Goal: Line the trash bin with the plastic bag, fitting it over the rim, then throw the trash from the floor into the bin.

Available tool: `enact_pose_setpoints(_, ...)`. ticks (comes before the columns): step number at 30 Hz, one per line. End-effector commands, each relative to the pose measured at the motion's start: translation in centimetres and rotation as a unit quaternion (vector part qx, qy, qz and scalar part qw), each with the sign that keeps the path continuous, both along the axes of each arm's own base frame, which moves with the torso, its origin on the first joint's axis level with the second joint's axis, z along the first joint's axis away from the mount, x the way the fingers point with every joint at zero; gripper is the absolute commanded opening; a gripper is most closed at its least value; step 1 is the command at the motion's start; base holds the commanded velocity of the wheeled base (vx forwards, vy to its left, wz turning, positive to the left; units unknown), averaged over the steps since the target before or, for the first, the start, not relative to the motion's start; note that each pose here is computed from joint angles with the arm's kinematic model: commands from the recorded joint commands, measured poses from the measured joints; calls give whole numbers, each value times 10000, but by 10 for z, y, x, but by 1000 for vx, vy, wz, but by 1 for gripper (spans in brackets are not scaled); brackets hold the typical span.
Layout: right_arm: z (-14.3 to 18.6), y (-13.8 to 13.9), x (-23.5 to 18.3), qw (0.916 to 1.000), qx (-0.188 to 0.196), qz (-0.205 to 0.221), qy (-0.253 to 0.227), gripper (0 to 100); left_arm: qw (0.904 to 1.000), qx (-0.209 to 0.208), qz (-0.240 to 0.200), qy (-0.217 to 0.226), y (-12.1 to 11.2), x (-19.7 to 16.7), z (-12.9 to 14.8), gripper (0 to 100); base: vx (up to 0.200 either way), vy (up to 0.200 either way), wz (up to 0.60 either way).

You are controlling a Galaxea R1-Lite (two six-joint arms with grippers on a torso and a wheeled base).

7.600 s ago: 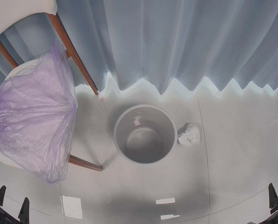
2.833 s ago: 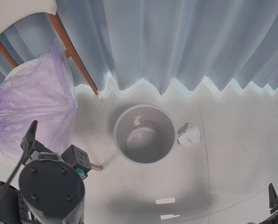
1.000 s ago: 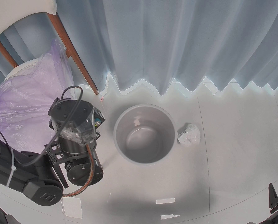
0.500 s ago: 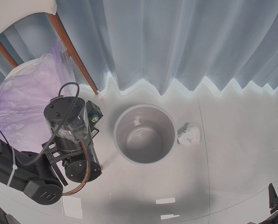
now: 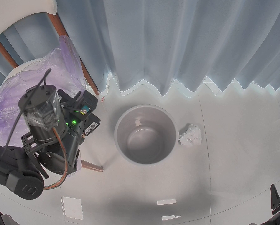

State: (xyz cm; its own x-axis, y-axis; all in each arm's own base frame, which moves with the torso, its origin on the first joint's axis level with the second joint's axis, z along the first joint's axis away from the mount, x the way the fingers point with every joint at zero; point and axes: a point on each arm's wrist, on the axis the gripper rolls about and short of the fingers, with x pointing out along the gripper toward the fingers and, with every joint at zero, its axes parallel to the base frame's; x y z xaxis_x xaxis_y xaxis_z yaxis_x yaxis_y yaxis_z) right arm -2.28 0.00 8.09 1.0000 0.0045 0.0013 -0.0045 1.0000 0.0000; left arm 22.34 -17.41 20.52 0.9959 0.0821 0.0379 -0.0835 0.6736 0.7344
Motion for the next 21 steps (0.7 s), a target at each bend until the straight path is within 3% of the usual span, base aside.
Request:
enact_pose_setpoints(1,-5,0,0,10000,0,1,-1,100,9981,-238,-519,-227,11,-11,13,0,0,0,0)
enact_pose_setpoints(7,-5,0,0,10000,0,1,-1,100,9957,-388,-745,-380,21,-22,25,0,0,0,0)
enact_pose_setpoints(11,-5,0,0,10000,0,1,-1,100,9960,-321,-799,-255,26,-32,18,0,0,0,0)
enact_pose_setpoints(17,-5,0,0,10000,0,-7,-1,100,9896,-113,-1359,455,33,-67,-28,0,0,0,0)
enact_pose_setpoints(21,-5,0,0,10000,0,1,-1,100,9854,-403,-1509,681,36,-73,-39,0,0,0,0)
